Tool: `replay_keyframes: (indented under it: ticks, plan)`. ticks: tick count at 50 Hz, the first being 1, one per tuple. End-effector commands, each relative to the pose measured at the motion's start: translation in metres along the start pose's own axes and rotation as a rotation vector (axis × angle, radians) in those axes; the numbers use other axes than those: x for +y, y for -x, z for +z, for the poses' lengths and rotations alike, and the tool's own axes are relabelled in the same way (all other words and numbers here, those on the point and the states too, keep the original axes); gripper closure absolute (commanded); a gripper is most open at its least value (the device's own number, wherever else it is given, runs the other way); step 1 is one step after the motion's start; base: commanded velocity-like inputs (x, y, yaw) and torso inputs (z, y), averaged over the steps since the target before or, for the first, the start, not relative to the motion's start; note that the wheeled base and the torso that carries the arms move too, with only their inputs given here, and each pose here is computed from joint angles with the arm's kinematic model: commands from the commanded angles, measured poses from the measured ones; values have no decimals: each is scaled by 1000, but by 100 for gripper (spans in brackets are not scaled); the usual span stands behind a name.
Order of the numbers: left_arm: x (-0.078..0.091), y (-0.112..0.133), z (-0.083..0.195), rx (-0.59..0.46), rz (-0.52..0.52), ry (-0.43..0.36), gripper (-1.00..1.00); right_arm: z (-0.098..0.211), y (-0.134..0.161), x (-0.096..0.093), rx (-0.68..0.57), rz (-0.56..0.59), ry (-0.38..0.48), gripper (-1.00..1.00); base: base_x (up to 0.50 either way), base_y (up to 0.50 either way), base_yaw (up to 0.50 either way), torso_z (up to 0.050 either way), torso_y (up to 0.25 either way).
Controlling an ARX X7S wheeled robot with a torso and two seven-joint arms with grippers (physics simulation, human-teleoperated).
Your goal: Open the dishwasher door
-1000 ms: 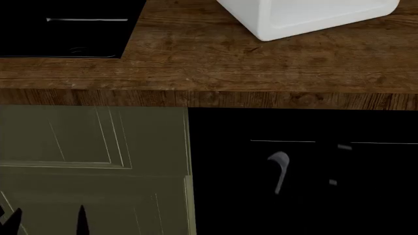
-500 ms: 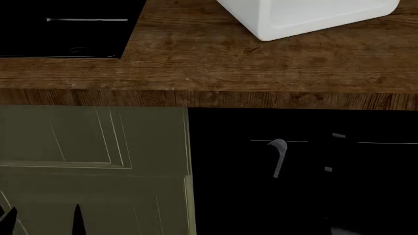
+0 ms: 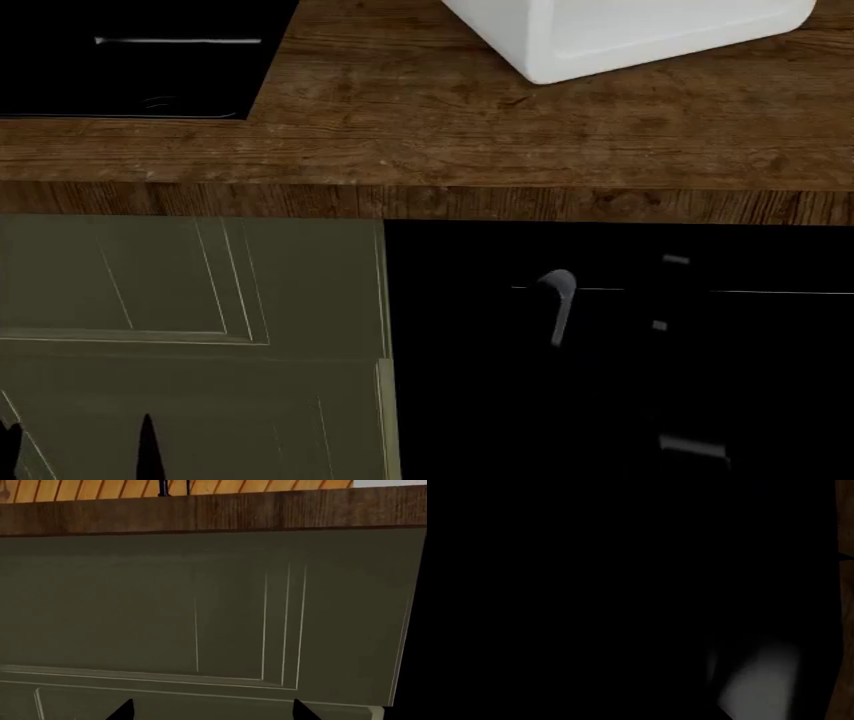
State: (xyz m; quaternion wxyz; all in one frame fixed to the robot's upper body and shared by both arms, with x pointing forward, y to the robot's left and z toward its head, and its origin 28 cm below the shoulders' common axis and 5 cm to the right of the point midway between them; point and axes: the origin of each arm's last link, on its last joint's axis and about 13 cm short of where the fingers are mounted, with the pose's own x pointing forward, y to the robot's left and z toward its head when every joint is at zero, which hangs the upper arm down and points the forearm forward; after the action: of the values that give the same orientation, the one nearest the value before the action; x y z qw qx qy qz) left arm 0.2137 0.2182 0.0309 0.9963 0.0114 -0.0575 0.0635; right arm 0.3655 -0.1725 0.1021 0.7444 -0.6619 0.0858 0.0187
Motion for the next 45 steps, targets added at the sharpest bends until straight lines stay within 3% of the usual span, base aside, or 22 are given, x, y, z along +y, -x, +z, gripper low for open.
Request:
replay_keyframes:
  ticks: [1, 2, 26, 45]
  plan:
    - [2, -1, -2, 2, 6, 1, -100, 4, -6, 8, -4, 57, -53, -100, 21, 0, 9, 0, 0]
    - [2, -1, -2, 2, 7, 2, -100, 4, -6, 8, -4, 57, -53, 100, 21, 0, 9, 0, 0]
    - [1, 0, 1, -5, 6, 5, -100, 0, 2, 5, 3, 61, -51, 100, 13, 1, 10, -2, 0]
    - [-2, -1, 0, -5, -5, 9, -100, -9, 24, 8, -4, 95, -32, 100, 0, 0, 0, -1, 0]
